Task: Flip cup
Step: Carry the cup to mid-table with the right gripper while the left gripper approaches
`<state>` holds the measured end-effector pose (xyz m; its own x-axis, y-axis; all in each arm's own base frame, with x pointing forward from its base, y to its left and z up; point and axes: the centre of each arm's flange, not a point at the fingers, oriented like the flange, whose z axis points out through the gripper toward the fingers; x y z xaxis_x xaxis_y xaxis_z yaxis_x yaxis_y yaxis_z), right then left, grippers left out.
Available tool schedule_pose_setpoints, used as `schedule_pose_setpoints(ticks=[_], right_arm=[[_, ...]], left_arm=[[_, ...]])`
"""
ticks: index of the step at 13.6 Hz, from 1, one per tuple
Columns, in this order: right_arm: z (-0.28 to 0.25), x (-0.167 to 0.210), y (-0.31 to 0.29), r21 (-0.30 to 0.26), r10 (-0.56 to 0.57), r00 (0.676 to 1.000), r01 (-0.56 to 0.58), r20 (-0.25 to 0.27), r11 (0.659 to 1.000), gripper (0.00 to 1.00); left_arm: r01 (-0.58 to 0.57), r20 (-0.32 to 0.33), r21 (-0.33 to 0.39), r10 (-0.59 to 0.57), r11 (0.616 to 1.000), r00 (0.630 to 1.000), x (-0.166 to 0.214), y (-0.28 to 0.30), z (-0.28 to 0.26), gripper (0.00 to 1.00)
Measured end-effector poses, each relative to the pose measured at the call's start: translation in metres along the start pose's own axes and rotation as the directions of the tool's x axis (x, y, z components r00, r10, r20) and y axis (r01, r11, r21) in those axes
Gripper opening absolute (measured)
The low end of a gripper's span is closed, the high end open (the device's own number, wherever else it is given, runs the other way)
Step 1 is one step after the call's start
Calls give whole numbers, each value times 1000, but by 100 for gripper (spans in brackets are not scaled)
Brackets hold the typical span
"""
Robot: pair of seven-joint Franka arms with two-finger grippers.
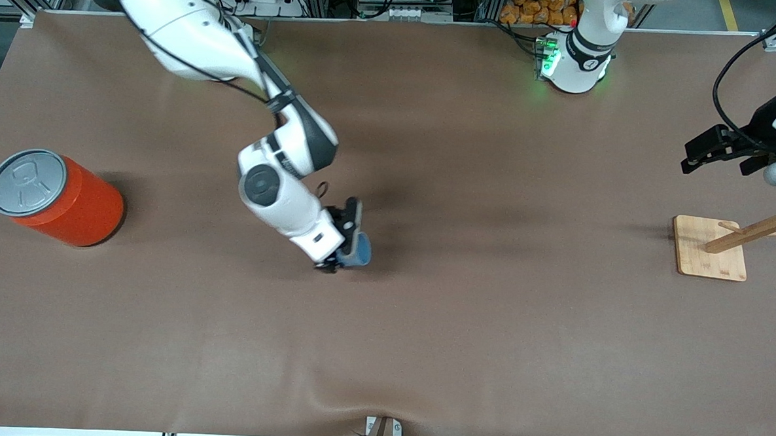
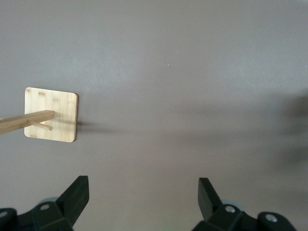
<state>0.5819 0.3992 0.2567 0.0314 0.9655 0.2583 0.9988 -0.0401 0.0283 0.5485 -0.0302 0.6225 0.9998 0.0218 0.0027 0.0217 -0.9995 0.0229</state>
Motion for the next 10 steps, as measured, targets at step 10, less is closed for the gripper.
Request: schedule_pose_setpoints(ticks=[10], right_arm=[[58, 22, -40, 4, -91, 989, 91, 117, 996, 100]], left_arm=[[-32, 110, -14, 34, 999, 993, 16, 19, 50, 100]])
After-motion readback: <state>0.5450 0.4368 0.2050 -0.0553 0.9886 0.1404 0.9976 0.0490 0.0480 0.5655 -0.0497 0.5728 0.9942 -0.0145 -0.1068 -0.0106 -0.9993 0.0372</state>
